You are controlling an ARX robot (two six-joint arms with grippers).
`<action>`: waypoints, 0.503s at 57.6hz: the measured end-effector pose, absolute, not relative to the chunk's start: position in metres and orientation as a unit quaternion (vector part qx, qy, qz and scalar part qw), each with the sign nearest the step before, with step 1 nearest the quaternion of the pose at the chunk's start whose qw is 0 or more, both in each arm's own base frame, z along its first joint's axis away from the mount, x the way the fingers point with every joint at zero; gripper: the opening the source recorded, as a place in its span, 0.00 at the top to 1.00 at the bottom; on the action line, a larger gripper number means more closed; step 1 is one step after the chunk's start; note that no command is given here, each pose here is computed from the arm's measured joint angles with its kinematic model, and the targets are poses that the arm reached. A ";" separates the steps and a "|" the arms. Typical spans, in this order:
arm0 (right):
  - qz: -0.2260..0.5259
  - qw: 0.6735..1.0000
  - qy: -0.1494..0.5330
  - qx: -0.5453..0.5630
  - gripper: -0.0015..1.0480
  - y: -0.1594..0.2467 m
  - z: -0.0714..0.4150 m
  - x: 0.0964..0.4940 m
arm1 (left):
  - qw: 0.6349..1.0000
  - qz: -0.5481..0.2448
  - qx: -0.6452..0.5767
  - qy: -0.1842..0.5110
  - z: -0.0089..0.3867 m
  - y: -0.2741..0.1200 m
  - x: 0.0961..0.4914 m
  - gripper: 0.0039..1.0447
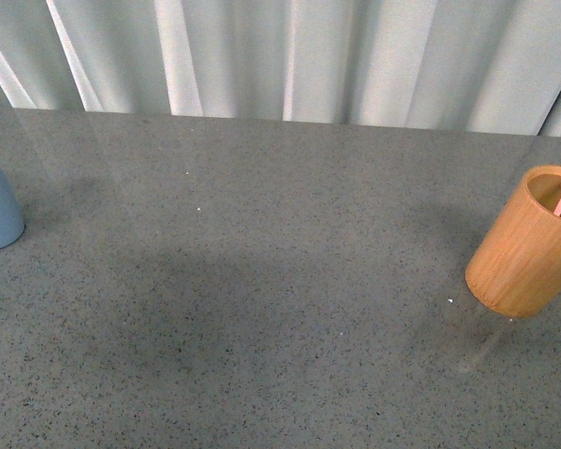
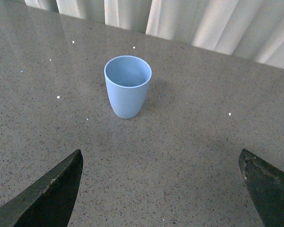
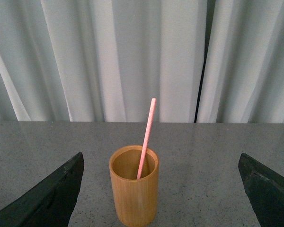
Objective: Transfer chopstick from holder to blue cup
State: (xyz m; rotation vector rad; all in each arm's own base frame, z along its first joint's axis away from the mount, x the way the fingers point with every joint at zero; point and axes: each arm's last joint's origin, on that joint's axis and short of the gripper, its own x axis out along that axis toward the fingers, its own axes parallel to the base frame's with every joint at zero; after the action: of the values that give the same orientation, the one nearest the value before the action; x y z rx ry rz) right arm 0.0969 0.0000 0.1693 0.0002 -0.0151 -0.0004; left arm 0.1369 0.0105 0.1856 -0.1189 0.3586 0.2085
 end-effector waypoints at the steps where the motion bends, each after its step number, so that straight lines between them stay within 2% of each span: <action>1: 0.000 1.000 -0.008 0.000 0.10 0.000 0.169 0.097 | 0.975 0.103 -0.057 0.187 0.190 0.012 0.143 0.06; 9: 0.000 1.000 -0.008 0.000 0.10 0.000 0.169 0.097 | 0.962 0.087 -0.028 0.258 0.211 0.020 0.183 0.06; 17: 0.000 1.000 -0.008 0.000 0.10 0.000 0.169 0.097 | 0.920 0.062 -0.017 0.388 0.213 0.033 0.237 0.06; 21: 0.000 1.000 -0.008 0.000 0.10 0.000 0.169 0.097 | 0.909 0.063 -0.003 0.411 0.214 0.042 0.265 0.06; 29: 0.000 1.000 -0.008 0.000 0.10 0.000 0.169 0.097 | 0.901 0.055 0.011 0.431 0.214 0.048 0.292 0.06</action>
State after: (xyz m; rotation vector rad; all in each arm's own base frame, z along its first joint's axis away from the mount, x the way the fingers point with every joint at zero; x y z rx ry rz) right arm 0.0969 0.0000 0.1693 0.0002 -0.0151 0.0000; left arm 0.2919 0.0482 0.2140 0.0235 0.8912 0.1138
